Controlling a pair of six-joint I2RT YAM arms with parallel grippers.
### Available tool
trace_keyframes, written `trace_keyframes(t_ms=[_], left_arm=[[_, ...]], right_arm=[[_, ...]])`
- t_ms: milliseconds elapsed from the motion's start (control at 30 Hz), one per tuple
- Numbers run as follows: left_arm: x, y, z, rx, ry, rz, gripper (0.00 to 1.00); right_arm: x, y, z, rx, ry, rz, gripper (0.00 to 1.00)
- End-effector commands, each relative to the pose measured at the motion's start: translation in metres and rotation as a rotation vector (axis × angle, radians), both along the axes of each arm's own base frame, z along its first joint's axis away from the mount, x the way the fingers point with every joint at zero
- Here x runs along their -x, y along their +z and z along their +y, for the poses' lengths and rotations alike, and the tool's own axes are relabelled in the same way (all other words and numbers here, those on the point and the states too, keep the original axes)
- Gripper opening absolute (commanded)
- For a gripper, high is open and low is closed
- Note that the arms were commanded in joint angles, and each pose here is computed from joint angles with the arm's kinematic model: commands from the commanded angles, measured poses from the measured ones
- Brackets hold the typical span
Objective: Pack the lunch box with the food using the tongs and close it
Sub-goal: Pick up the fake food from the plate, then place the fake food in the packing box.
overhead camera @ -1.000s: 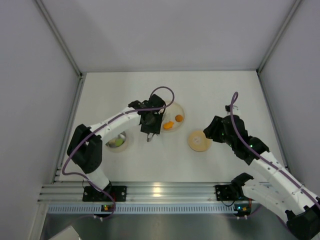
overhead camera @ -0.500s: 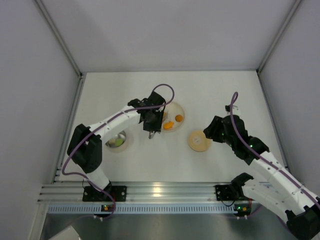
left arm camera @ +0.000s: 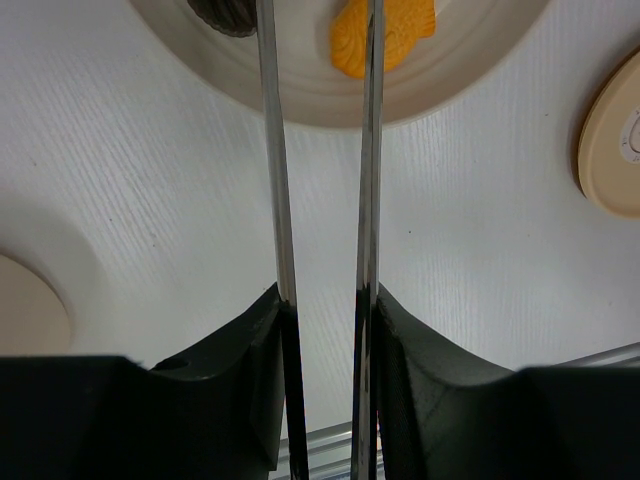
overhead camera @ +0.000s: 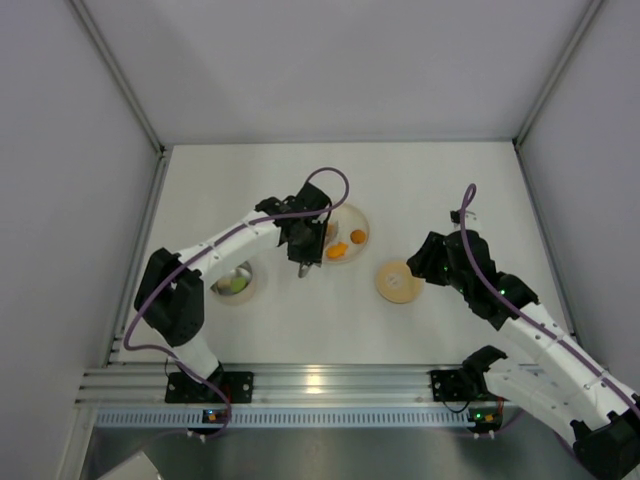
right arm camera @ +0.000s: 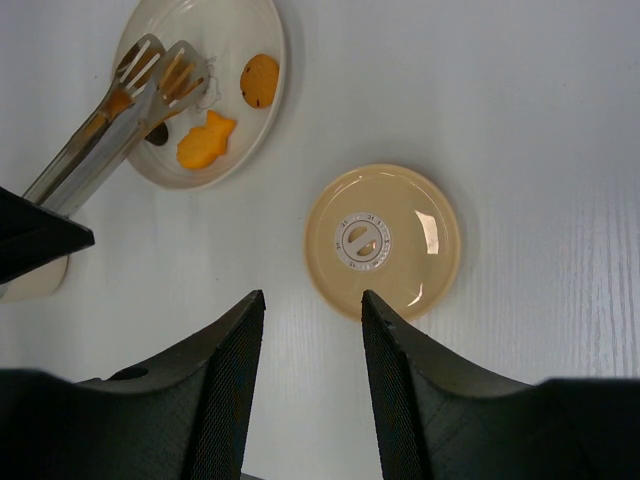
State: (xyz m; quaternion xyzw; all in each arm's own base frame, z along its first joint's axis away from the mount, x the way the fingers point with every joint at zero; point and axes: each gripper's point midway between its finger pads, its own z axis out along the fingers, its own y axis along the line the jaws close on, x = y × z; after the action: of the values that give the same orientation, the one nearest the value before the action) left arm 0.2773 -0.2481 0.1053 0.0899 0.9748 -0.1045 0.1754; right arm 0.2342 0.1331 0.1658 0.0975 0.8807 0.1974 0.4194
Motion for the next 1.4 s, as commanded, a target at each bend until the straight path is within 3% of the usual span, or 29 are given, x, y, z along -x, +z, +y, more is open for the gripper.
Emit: trace_keyframes(t_ms=[0,300,633,800,1033,1367], left_arm=[[-0.008,0.041,-0.002,0.062,0.006,-0.095,0.38],[0.009,0.07,0.015,0.081,0.015,-0.138,0.38],[0.073,0.091,0.087,0.03,0.08,-0.186,0.4],[0.112,0.081,0.132,-0.034,0.143,-0.175,0.4],[0.155,0.08,0.17,-0.022,0.242,-0.17,0.41],[0.173,0.066,0.189,-0.034,0.31,-0.16,0.45]], right_arm=[[0.0,0.014,0.005,-0.006,0.022,-0.032,0.44],[-0.001,0.013,0.006,-0.007,0.02,-0.029,0.44],[-0.003,0.013,0.009,-0.013,0.03,-0.029,0.44],[-0.005,0.012,0.011,-0.013,0.034,-0.032,0.43],[-0.006,0.011,0.012,-0.014,0.039,-0.03,0.43],[-0.008,0.01,0.015,-0.021,0.045,-0.028,0.44]])
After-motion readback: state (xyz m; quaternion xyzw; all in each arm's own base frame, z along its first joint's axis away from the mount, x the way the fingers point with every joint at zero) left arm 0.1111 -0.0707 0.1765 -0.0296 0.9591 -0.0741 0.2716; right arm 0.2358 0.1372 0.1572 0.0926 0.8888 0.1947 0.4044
